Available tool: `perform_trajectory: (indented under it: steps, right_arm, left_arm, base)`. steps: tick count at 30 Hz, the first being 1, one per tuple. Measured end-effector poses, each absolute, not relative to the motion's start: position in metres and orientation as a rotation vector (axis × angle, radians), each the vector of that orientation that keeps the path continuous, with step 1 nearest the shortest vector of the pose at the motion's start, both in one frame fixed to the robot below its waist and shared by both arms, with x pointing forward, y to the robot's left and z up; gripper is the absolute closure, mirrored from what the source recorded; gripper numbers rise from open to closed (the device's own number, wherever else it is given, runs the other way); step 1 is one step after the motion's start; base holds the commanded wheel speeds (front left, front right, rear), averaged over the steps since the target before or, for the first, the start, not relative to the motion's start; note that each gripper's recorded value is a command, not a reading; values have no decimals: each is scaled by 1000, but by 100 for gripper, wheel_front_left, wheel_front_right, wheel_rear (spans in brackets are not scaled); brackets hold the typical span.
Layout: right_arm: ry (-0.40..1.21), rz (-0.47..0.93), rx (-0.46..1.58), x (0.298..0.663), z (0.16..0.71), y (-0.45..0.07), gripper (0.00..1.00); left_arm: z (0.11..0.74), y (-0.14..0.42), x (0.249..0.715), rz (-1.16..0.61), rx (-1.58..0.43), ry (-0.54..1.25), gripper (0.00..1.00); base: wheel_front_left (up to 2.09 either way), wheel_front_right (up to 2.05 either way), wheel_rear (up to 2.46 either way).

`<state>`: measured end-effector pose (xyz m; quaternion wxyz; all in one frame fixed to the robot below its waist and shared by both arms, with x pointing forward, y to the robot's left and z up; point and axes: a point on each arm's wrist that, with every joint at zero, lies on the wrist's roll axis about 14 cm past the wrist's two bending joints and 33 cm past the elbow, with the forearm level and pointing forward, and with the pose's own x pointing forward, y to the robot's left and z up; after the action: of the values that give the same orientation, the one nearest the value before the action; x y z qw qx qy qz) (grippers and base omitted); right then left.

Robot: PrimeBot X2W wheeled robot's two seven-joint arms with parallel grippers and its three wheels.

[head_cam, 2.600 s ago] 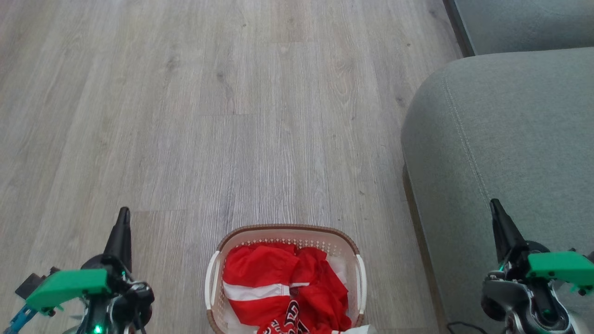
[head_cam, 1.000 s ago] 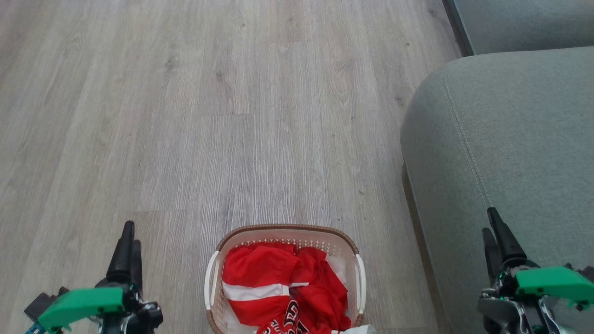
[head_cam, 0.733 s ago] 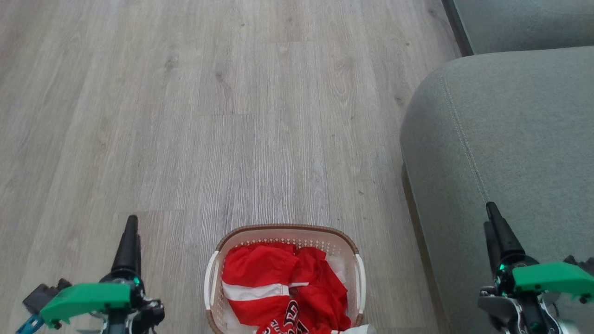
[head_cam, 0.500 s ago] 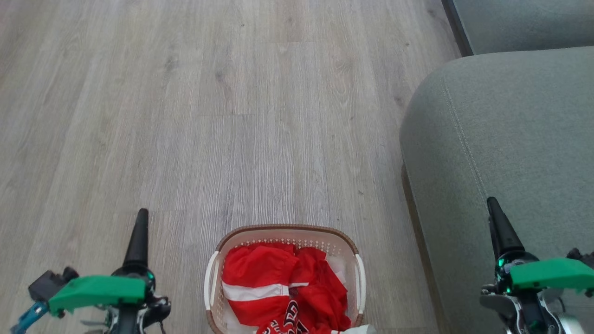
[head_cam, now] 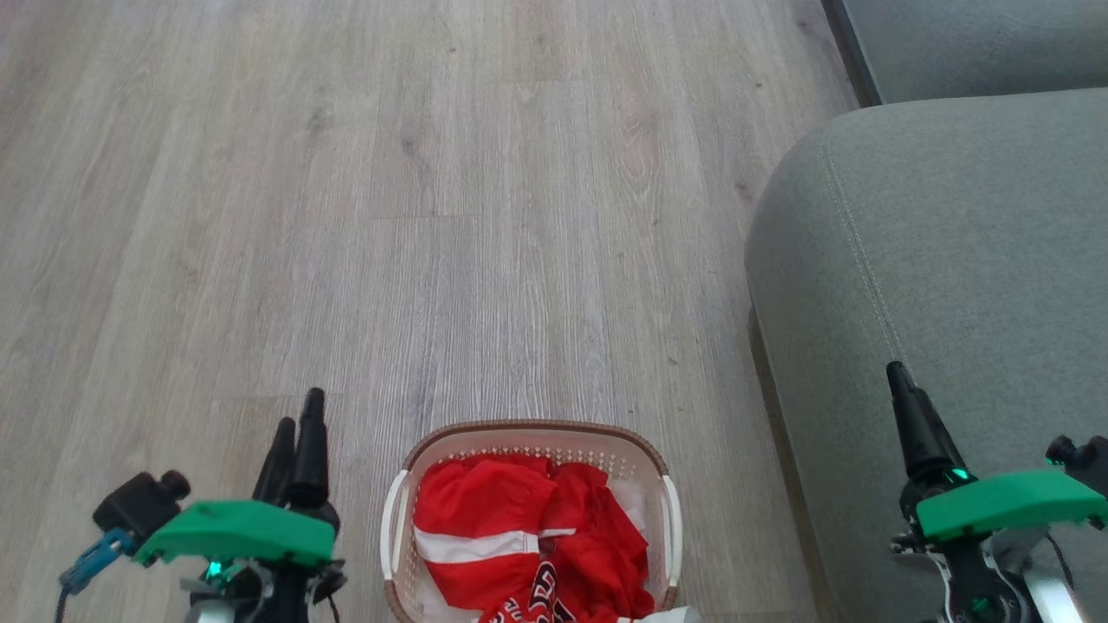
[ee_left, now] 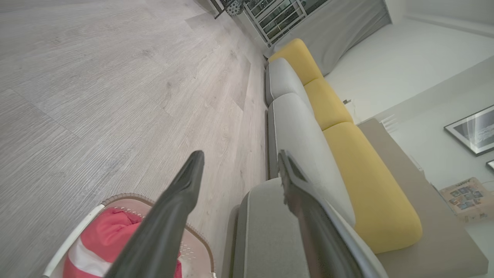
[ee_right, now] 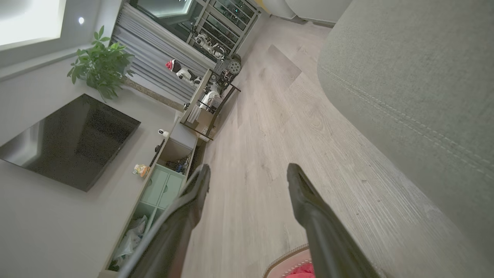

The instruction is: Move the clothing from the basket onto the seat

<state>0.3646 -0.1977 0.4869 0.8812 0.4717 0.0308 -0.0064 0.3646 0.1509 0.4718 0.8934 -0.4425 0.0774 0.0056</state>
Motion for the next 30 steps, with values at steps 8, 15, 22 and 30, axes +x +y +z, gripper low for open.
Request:
perform_trajectory:
  steps: [8,15,22,30]
  right_arm:
    - [43,9,862,367,494,-196,0]
    - [34,34,764,368,498,-194,0]
    - [25,47,683,368,499,-192,0]
    - [0,69,591,369,505,-190,0]
  left_arm:
    - [471,148,364,12,-816,163,0]
    - [477,144,365,-3,-726,141,0]
    - [484,141,367,-12,-639,110,0]
    - [493,136,370,-33,-543,73,0]
  base:
    - [0,0,0]
    - [0,0,0]
    - [0,0,0]
    - [0,0,0]
